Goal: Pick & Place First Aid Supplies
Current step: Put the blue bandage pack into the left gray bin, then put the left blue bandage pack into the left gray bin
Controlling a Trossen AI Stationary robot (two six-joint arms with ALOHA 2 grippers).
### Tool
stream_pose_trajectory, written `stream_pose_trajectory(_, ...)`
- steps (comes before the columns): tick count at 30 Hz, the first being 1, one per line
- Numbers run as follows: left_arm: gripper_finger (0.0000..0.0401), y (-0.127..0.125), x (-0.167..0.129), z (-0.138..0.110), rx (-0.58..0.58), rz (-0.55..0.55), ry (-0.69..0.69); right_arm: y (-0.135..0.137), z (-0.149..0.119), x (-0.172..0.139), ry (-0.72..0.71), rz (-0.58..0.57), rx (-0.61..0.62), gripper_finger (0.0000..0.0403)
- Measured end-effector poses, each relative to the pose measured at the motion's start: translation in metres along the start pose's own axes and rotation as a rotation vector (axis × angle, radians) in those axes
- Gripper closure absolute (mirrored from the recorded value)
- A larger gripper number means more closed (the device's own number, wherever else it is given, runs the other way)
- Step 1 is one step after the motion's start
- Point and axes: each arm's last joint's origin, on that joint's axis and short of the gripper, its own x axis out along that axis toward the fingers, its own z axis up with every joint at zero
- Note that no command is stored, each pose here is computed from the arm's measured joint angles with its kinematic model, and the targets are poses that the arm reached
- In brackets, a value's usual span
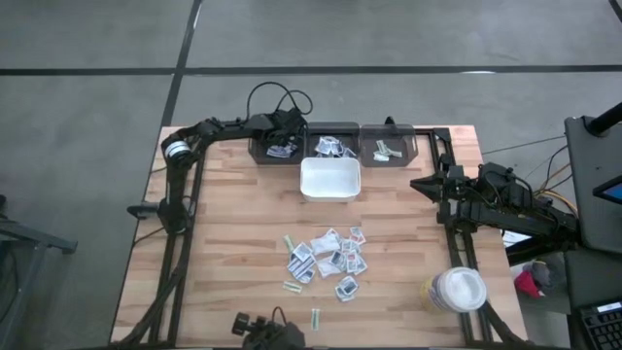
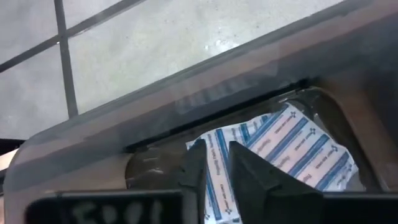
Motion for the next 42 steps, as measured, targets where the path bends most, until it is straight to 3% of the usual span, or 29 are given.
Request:
stream_pose_trajectory(5, 0.0302, 0.007, -0.022, 0.008, 0.017, -0.032, 0.053, 0.000, 0.000, 0.000, 0.000, 0.000, 0.000, 0.0364)
stream_pose_trajectory(9, 0.0302, 0.010, -0.055, 0.015, 0.039, -0.137, 0.157, 0.000, 0.000, 0.000, 0.000, 0.000, 0.000, 0.0364)
stream_pose_trajectory(15, 0.0302, 0.007, -0.108, 0.006, 0.096, -0.202, 0.282, 0.000, 0.000, 0.000, 0.000, 0.000, 0.001, 0.0364)
stream_pose_trajectory(22, 0.0304, -0.018, -0.165, -0.028, 0.132, -0.291, 0.330, 0.000, 0.000, 0.000, 0.000, 0.000, 0.001, 0.0364)
stream_pose_trajectory(31, 0.0305, -0.062, -0.226, -0.090, 0.193, -0.410, 0.340, 0.000, 0.000, 0.000, 0.000, 0.000, 0.001, 0.0364)
stream_pose_trajectory(42, 0.0305, -0.102, -0.281, -0.150, 0.045, -0.612, 0.342, 0.000, 0.000, 0.000, 0.000, 0.000, 0.001, 0.0364)
